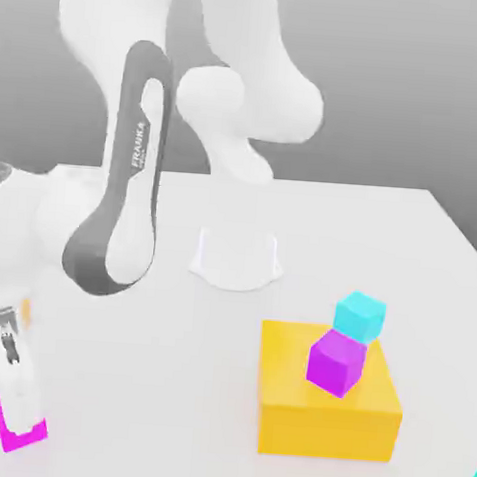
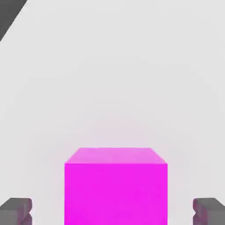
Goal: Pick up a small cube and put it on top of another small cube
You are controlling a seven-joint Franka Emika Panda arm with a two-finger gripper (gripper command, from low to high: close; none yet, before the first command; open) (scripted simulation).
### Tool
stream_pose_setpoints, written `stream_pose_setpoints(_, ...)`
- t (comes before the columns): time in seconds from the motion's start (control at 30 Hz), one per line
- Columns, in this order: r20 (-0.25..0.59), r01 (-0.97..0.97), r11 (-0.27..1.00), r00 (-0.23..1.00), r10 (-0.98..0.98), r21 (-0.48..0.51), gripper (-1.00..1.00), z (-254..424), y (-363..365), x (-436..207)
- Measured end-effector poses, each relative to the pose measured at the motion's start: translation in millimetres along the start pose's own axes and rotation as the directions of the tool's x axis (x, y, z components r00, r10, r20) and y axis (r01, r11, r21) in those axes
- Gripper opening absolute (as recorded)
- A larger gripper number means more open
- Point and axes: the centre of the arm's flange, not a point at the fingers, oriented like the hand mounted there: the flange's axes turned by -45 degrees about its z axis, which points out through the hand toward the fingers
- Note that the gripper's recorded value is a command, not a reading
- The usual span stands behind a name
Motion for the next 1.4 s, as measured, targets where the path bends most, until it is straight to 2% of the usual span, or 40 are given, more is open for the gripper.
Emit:
stream_pose_setpoints(0.2,0.0,-0.001,1.0,1.0,0.001,0.0,-1.0,0.5,0.1,0.0)
stream_pose_setpoints(0.37,0.001,0.019,1.0,1.0,-0.019,0.003,-1.0,-56.3,-4.6,-3.8)
stream_pose_setpoints(0.53,0.012,0.399,0.916,0.916,-0.4,0.037,-1.0,-102.9,-82.2,-83.8)
stream_pose_setpoints(0.67,0.007,0.727,0.685,0.685,-0.728,0.055,-1.0,-134.8,-142.7,-184.1)
stream_pose_setpoints(0.83,-0.005,0.932,0.359,0.36,-0.933,0.056,-1.0,-167.3,-154.1,-272.5)
stream_pose_setpoints(0.97,-0.011,0.999,0.022,0.023,-1.0,0.04,-1.0,-186.7,-150.9,-352.9)
stream_pose_setpoints(1.1,-0.005,0.95,-0.312,-0.312,-0.95,0.012,-1.0,-199.6,-131.0,-424.4)
stream_pose_setpoints(1.17,-0.002,0.93,-0.368,-0.368,-0.93,0.006,-1.0,-186.1,-127.6,-435.6)
stream_pose_setpoints(1.3,0.0,0.923,-0.385,-0.385,-0.923,0.002,-1.0,-143.2,-125.6,-439.1)
stream_pose_setpoints(1.33,0.0,0.923,-0.386,-0.386,-0.923,0.002,1.0,-137.7,-125.0,-439.3)
stream_pose_setpoints(1.4,0.0,0.923,-0.386,-0.386,-0.923,0.002,1.0,-137.7,-125.0,-439.3)
